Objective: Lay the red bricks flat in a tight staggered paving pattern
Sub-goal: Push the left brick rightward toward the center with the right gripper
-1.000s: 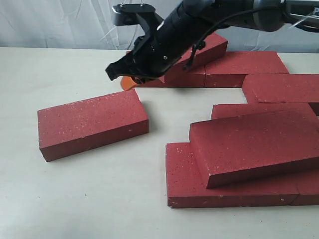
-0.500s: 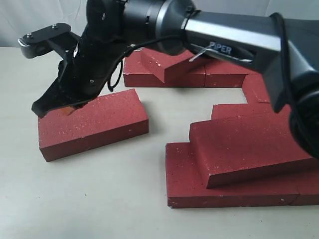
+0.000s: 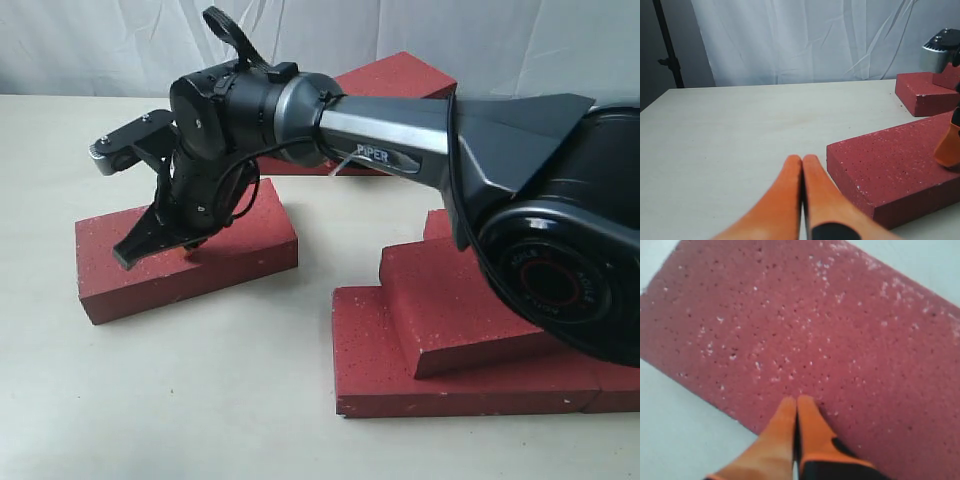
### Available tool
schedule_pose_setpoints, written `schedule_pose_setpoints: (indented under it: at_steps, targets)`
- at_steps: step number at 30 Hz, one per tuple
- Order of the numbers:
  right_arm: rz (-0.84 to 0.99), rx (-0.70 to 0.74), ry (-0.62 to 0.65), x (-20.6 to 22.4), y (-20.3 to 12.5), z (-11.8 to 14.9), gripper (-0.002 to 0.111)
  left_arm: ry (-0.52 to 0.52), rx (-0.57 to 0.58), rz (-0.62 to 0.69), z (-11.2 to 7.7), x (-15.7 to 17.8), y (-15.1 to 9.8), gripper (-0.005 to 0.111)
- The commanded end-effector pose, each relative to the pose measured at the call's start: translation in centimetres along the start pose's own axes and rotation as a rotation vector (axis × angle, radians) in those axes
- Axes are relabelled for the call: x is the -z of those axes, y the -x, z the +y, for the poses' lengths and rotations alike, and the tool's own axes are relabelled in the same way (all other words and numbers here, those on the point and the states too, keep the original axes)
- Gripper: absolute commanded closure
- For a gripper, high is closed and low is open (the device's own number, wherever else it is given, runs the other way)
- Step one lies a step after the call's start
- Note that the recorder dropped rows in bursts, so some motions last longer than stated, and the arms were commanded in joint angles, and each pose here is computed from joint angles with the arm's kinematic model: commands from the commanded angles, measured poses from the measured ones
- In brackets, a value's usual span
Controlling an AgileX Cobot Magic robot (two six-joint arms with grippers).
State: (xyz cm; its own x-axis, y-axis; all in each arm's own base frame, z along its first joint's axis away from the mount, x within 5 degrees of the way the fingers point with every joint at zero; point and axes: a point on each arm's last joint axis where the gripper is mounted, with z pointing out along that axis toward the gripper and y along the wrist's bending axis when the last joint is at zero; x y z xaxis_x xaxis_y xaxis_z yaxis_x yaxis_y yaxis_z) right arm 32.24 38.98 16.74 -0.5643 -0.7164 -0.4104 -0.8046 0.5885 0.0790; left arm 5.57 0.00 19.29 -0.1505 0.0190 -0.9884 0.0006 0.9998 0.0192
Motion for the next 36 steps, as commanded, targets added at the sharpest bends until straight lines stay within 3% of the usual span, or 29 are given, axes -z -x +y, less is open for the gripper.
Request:
schedule_pose_setpoints:
  at_steps: [1,7,15,25,36]
  targets:
    - [0.039,-0.068,-0.02,0.4,-0.3,-1.5,0.109,0.001,0.007,-0.011,0.0,0.0,0.0,0.107]
    - [0.021,-0.21,0.099,0.6,-0.2,-2.3,0.109,0.001,0.007,-0.011,0.0,0.0,0.0,0.107]
    - [-0.013,-0.155,0.163,0.7,0.1,-1.7,0.109,0.001,0.007,-0.011,0.0,0.0,0.0,0.107]
    - [-0.195,-0.185,0.129,0.7,1.7,-2.2,0.109,0.001,0.007,-0.011,0.0,0.0,0.0,0.107]
    - [-0.149,-0.218,0.113,-1.8,0.8,-2.7,0.109,0.001,0.007,-0.011,0.0,0.0,0.0,0.107]
